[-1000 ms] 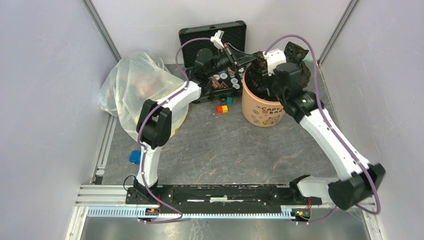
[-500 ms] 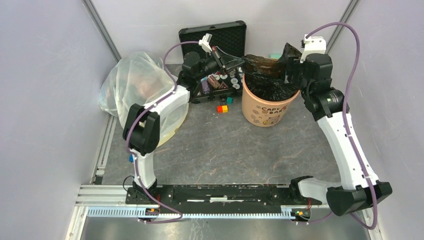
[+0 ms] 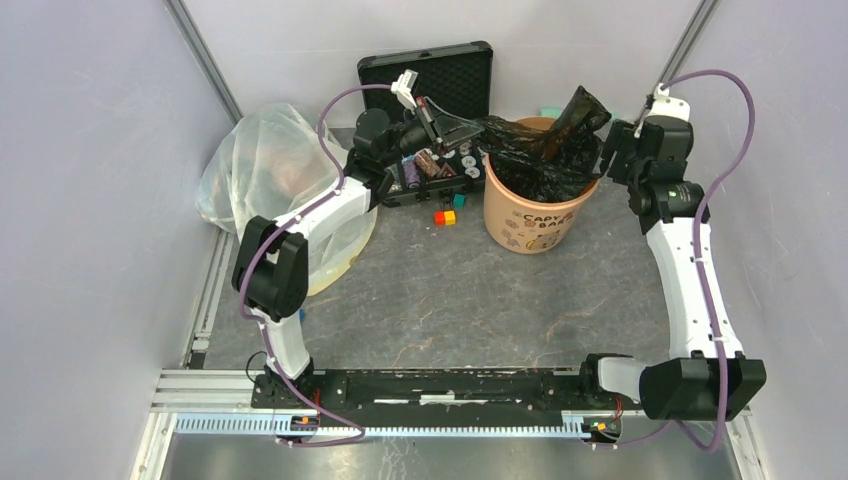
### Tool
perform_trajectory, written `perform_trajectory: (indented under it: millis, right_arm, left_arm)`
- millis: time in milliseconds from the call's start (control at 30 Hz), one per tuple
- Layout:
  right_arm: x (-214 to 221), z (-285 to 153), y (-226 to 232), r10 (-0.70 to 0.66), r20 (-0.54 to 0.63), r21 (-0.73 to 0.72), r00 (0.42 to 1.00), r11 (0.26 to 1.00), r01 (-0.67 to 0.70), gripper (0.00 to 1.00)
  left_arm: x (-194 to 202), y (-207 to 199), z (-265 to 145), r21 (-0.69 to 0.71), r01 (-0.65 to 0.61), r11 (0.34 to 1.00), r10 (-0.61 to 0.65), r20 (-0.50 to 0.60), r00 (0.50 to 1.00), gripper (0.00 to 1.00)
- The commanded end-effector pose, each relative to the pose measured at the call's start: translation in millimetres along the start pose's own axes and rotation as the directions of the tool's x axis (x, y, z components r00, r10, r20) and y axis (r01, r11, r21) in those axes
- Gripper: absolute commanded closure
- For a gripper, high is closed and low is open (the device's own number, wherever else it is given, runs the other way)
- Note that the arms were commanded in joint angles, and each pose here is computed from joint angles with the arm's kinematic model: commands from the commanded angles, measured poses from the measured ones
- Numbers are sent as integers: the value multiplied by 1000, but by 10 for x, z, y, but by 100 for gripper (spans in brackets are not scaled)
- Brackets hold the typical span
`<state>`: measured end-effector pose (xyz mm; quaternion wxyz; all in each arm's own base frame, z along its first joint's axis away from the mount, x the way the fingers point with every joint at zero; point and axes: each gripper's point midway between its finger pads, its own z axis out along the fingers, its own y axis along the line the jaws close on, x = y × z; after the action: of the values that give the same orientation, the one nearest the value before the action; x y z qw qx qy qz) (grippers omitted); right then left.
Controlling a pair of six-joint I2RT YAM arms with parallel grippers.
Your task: Put the trash bags into the trash bin
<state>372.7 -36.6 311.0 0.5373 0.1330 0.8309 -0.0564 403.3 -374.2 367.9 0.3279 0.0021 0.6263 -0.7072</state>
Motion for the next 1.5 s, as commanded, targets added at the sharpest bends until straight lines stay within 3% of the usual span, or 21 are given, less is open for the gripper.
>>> perform_trajectory:
  millis: [0, 333, 433, 533, 700, 767, 1033, 1300, 1467]
  right_arm:
    - [5, -20, 107, 164, 6, -103, 986, 981, -163, 28]
    - [163, -2, 291, 244, -33, -224, 969, 943, -245, 34]
    - [159, -20, 286, 250, -33, -228, 968, 941, -251, 53]
    - [135, -48, 260, 252, -19, -221, 967, 943, -250, 61]
    - [86, -118, 224, 243, -7, -219, 970, 946, -238, 92]
    - [69, -163, 189, 235, 1, -208, 972, 951, -230, 97]
    - [427, -299, -40, 179, -22, -118, 984, 976, -181, 100]
    - [752, -408, -55, 192, -13, -142, 981, 971, -192, 100]
    - [918, -349, -143, 216, 0, -96, 976, 972, -215, 100]
  left_arm:
    - [-26, -350, -104, 75, -58, 995, 58, -1, 998, 98]
    - [-24, -383, -153, 83, -59, 995, 60, -6, 998, 98]
    - [-33, -416, -170, 87, -65, 994, 65, -4, 998, 98]
    - [-38, -443, -183, 90, -67, 994, 68, -3, 998, 98]
    - [-33, -475, -211, 92, -71, 993, 72, -4, 997, 98]
    - [-25, -456, -240, 85, -67, 994, 68, -4, 998, 98]
    - [114, -218, -446, 9, -11, 1000, 11, -23, 1000, 98]
    - [368, 5, -682, -61, -1, 998, -2, -51, 999, 98]
    - [509, 359, -809, -157, 2, 988, -11, -54, 998, 98]
